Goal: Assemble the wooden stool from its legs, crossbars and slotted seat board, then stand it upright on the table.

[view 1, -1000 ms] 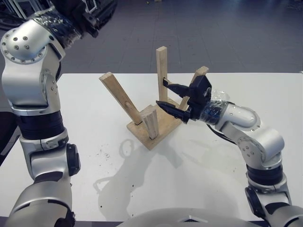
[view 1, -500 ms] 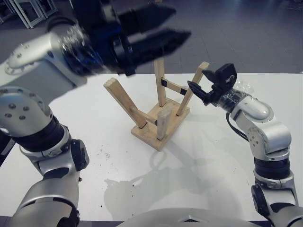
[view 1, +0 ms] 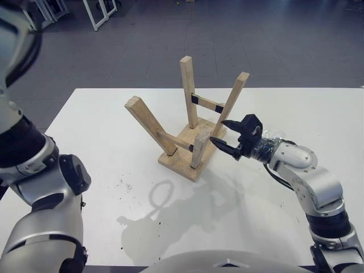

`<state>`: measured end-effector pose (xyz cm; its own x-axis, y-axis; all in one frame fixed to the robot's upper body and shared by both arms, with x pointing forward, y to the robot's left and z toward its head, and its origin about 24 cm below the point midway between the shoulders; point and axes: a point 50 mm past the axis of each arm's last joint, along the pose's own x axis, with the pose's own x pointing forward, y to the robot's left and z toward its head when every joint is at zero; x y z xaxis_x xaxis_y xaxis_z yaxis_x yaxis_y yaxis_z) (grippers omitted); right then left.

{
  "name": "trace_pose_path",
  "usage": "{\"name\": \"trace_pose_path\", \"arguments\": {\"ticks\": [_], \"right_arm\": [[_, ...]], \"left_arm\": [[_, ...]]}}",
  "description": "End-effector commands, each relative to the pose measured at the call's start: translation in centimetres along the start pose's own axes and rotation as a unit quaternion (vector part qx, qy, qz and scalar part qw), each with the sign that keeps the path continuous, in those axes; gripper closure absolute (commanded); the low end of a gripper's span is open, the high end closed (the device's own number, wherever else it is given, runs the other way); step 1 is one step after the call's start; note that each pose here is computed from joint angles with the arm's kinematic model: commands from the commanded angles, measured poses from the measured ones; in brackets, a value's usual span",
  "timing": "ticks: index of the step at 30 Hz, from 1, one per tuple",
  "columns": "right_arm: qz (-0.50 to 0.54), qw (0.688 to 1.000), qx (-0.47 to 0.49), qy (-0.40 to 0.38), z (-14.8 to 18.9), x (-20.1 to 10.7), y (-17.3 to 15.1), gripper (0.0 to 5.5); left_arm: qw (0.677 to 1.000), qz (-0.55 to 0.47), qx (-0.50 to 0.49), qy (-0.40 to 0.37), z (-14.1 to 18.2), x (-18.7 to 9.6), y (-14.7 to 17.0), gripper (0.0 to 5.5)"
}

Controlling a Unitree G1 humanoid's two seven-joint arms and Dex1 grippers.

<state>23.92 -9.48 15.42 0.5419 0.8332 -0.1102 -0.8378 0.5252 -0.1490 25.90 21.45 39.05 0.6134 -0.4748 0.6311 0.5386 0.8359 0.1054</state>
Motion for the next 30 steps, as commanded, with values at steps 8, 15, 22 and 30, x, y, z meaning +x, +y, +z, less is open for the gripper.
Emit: {"name": "trace_pose_path", "arguments": {"ticks": [8, 15, 22, 30], "right_arm": [[0.027, 0.973, 0.01, -0.231, 9.9, -0.2, 0.5, 2.32], [-0.056, 0.959, -0.012, -0.279, 14.2, -2.6, -1.0, 2.32], [-0.164, 0.958, -0.022, -0.235, 13.3, -3.3, -4.6, 2.32], [-0.169, 0.954, -0.025, -0.246, 13.4, -3.8, -5.1, 2.32]], "left_arm": [[0.994, -0.029, 0.03, 0.101, -4.9, -1.7, 0.4, 2.45], [0.982, -0.136, -0.06, 0.114, -2.6, -3.4, -3.7, 2.45], [0.988, -0.123, -0.068, 0.071, -0.6, -2.9, -5.2, 2.45], [0.983, -0.086, -0.104, 0.123, -3.0, -5.0, -5.5, 2.45]]}}
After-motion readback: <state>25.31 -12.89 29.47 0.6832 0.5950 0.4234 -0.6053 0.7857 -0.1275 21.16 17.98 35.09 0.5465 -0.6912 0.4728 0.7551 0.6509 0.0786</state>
